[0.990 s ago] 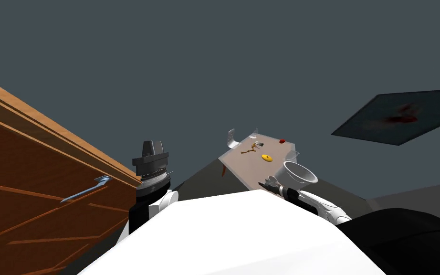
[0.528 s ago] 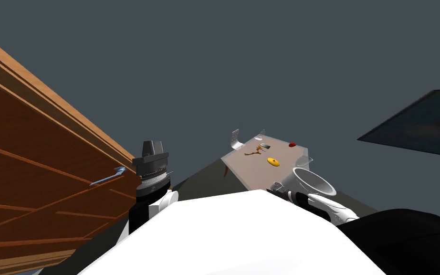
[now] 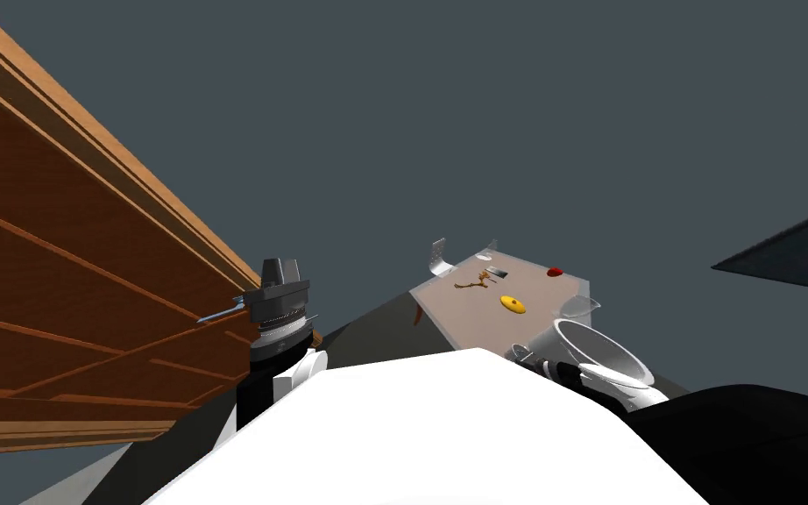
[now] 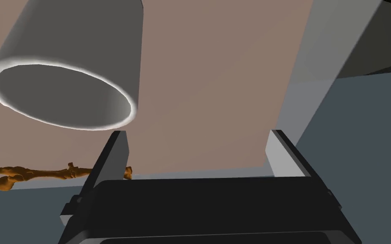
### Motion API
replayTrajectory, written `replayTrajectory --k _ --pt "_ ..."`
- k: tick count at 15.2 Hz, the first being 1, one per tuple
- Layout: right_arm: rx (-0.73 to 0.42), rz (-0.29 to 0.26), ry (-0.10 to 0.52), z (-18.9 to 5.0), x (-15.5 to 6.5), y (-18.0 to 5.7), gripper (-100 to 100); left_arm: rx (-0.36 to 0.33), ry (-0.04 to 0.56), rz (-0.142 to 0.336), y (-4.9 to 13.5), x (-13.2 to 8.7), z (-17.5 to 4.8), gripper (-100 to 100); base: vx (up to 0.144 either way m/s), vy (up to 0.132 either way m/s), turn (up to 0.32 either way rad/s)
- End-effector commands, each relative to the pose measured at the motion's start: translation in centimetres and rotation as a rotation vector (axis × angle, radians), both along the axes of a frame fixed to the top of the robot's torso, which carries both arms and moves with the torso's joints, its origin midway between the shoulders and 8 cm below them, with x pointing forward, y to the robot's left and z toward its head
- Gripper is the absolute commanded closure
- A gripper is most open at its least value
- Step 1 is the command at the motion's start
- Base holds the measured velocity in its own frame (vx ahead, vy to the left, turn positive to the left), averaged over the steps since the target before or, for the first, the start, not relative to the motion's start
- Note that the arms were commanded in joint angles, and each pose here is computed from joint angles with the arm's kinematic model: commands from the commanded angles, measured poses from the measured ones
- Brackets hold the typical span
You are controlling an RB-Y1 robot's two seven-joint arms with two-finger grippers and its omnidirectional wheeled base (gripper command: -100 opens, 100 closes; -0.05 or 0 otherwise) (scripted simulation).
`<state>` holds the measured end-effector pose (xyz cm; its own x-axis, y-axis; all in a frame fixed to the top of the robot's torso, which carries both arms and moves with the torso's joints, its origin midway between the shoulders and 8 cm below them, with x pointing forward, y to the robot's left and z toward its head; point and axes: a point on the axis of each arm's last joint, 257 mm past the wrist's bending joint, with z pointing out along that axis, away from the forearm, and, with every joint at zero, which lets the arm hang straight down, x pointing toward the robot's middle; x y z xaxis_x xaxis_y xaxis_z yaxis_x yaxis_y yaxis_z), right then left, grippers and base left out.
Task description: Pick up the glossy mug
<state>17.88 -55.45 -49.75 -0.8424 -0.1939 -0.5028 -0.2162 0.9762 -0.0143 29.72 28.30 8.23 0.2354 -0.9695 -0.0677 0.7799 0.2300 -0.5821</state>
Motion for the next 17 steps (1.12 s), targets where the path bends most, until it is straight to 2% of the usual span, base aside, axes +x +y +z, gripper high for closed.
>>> replayTrajectory --k 1,3,4,6,8,9,15,16,17 --pt "-0.037 0.008 0.050 -0.5 -2.0 -1.5 -100 0.000 0.000 0.000 0.0 0.0 0.0 0 0.008 -0.020 0.173" --pt "-0.076 0.031 0.119 -1.4 -4.8 -2.9 -100 0.000 0.000 0.000 0.0 0.0 0.0 0 0.015 -0.030 0.323" --pt "-0.081 0.027 0.124 -1.4 -5.0 -3.2 -100 0.000 0.000 0.000 0.0 0.0 0.0 0 0.016 -0.038 0.228" --pt "-0.110 0.046 0.189 -2.2 -7.7 -4.2 -100 0.000 0.000 0.000 0.0 0.0 0.0 0 0.015 -0.031 0.186" --pt "-0.101 0.054 0.182 -2.2 -7.3 -3.7 -100 0.000 0.000 0.000 0.0 0.0 0.0 0 0.011 -0.021 0.093" --pt "-0.110 0.046 0.189 -2.2 -7.7 -4.2 -100 0.000 0.000 0.000 0.0 0.0 0.0 0 0.000 0.000 0.000" --pt "-0.138 0.083 0.289 -3.4 -11.8 -4.9 -100 0.000 0.000 0.000 0.0 0.0 0.0 0 0.011 -0.011 0.132" --pt "-0.133 0.076 0.270 -3.1 -11.1 -4.8 -100 0.000 0.000 0.000 0.0 0.0 0.0 0 0.011 -0.016 0.054" --pt "-0.132 0.055 0.273 -4.1 -11.3 -4.2 -100 0.000 0.000 0.000 0.0 0.0 0.0 0 -0.027 -0.030 0.129"
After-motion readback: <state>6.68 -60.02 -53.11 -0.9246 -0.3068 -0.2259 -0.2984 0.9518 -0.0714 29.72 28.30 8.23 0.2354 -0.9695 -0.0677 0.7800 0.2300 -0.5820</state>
